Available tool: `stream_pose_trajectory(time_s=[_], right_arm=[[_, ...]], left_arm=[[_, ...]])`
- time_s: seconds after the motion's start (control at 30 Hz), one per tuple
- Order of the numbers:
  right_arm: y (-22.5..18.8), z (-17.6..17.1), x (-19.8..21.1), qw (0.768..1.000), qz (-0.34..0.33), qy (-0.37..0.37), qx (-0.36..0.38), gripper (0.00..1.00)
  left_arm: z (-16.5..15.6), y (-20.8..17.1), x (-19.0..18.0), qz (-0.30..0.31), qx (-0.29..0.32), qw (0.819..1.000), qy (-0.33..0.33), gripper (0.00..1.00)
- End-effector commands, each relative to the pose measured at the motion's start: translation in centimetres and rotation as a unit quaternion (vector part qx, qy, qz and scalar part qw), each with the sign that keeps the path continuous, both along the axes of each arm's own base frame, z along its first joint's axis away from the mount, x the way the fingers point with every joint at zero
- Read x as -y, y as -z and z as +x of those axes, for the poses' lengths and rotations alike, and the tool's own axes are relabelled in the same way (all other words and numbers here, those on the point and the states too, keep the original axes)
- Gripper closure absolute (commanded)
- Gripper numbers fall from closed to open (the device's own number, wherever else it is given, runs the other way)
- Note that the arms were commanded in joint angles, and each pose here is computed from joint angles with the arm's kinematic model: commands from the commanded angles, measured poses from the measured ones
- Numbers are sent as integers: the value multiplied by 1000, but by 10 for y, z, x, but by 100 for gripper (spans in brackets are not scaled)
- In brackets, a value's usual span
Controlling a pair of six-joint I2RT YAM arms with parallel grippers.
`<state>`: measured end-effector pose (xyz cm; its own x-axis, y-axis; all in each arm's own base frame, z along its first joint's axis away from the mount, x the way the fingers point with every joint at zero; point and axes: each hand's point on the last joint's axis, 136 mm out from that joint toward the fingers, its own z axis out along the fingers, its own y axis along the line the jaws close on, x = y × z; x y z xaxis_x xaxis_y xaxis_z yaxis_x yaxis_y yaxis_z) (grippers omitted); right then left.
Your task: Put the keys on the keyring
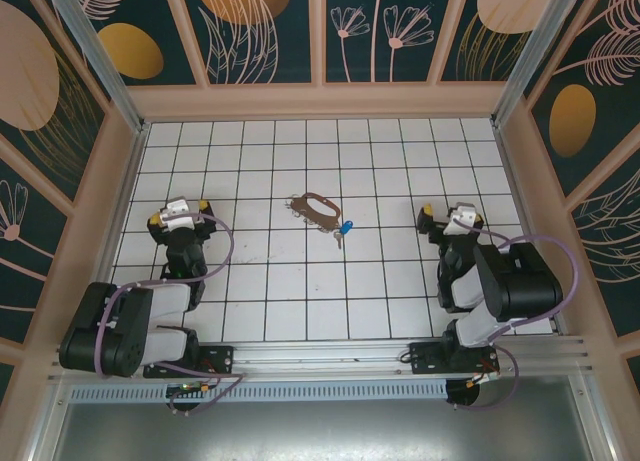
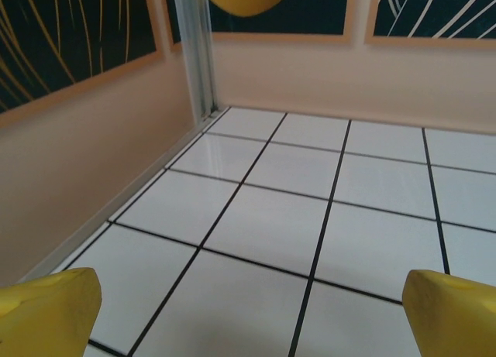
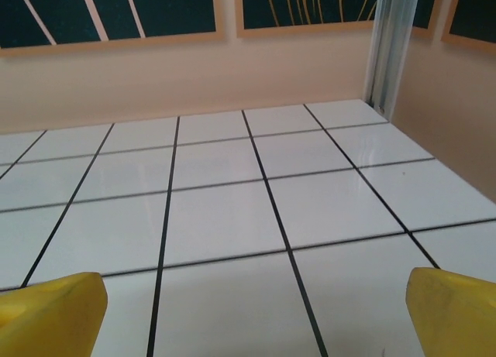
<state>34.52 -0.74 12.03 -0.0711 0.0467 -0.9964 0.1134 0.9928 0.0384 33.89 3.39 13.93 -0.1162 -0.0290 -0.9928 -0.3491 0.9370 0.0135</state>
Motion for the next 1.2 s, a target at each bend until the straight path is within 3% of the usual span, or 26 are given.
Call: stream_pose_trajectory(time_s=[0.0, 0.1, 0.43, 0.77, 1.17], right_arm=[[-12, 19, 6, 1000, 16, 5, 12, 1], [-8, 24, 20, 999, 40, 29, 1, 1], [-12, 18, 12, 999, 24, 17, 13, 1], [-8, 24, 21, 999, 47, 22, -1, 1], [-9, 24, 15, 999, 33, 19, 1, 1]], left_arm=[[6, -19, 1, 16, 30, 999, 11, 1], [4, -18, 5, 17, 24, 999, 24, 1], [5, -24, 21, -19, 54, 996, 73, 1], [12, -22, 21, 7, 63, 995, 76, 1], [35, 3, 15, -26, 24, 995, 98, 1]])
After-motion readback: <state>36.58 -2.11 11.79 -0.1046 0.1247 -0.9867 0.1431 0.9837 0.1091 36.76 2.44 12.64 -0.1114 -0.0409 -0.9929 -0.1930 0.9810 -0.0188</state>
